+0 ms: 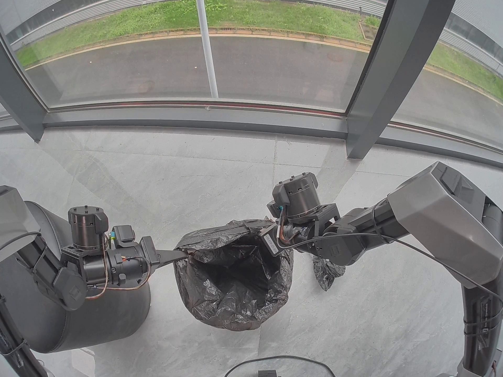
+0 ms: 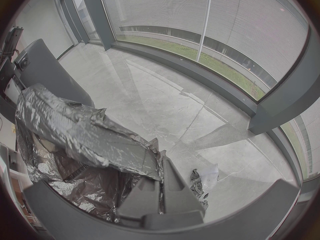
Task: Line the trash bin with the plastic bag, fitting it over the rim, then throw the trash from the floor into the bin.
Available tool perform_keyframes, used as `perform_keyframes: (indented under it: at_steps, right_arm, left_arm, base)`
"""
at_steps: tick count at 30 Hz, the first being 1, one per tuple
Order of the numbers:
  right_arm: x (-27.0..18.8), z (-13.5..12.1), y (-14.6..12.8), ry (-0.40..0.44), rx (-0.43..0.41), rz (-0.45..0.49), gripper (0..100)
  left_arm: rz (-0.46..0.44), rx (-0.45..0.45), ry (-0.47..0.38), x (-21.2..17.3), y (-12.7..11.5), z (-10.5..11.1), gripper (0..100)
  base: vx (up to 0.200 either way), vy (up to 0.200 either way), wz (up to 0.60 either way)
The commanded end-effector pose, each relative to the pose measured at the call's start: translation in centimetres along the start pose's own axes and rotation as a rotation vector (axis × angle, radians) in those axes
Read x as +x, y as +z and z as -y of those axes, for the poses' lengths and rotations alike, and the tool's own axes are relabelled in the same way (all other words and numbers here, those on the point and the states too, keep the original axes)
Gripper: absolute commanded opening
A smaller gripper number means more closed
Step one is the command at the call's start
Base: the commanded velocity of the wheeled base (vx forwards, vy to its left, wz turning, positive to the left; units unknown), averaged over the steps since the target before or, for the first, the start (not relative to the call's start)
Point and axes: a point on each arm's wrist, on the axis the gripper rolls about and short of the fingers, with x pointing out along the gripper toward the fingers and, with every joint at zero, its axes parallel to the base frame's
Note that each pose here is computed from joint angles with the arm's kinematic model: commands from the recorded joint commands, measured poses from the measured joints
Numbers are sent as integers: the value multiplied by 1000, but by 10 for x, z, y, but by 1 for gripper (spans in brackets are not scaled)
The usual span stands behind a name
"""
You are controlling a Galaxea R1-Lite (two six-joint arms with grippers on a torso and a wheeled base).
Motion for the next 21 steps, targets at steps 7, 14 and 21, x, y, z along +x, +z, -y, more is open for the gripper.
perform_keyframes:
  at_steps: [7, 14, 21]
  right_arm:
    - [18, 0, -4, -19, 25, 77, 0]
    - [26, -3, -8, -20, 26, 83, 0]
    - [30, -3, -10, -26, 34, 111, 0]
  left_arm:
    - [34, -22, 28, 23, 26, -29, 0]
    - [41, -26, 34, 29, 31, -37, 0]
    - [48, -46, 55, 34, 36, -52, 0]
  base:
    - [0, 0, 0]
    - [0, 0, 0]
    - [0, 0, 0]
